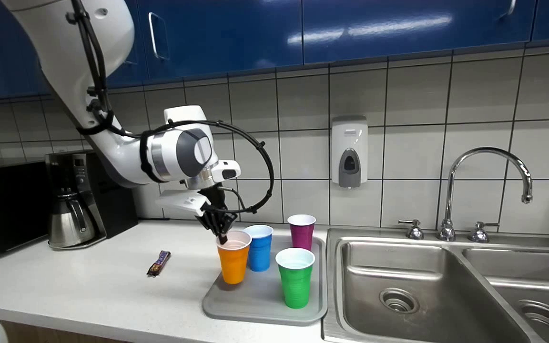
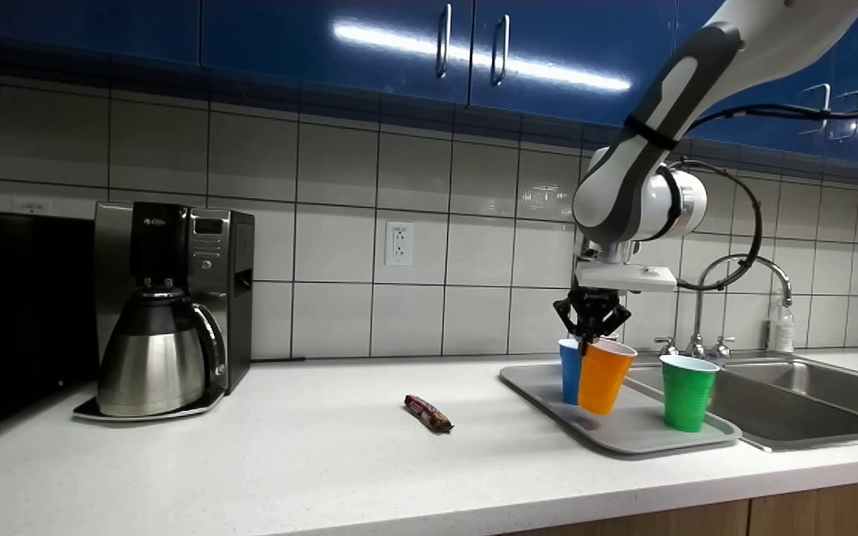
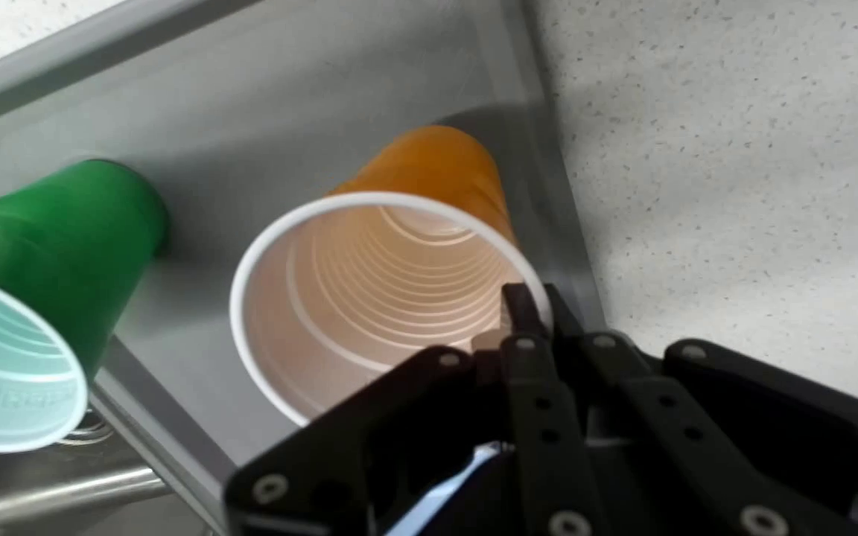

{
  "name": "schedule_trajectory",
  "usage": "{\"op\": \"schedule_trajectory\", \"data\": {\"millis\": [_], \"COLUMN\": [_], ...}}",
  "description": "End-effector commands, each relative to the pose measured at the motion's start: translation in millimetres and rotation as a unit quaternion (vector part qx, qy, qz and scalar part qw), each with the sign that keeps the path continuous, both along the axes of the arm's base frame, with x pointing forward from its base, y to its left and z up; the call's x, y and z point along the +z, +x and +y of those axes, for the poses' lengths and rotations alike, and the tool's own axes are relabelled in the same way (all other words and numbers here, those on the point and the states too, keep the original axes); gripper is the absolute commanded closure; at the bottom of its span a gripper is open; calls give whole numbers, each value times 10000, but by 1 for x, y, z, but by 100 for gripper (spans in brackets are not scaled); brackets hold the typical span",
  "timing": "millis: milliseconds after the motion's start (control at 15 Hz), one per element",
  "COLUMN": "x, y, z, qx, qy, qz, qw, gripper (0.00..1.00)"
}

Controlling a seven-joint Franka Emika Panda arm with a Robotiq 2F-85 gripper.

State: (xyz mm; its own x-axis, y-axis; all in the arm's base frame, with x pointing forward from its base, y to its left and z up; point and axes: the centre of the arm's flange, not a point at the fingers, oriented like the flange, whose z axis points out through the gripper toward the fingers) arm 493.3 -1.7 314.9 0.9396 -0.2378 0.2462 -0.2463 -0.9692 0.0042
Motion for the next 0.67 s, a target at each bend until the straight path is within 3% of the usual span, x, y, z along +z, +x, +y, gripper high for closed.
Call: {"op": "schedule_trajectory", "data": {"millis": [0, 600], "x": [25, 30], "y": [-15, -18], "z": [22, 84], "qx": [-18, 362], "qy": [-26, 71], "qz": [-171, -246], "qw": [9998, 9990], "gripper": [99, 99]}}
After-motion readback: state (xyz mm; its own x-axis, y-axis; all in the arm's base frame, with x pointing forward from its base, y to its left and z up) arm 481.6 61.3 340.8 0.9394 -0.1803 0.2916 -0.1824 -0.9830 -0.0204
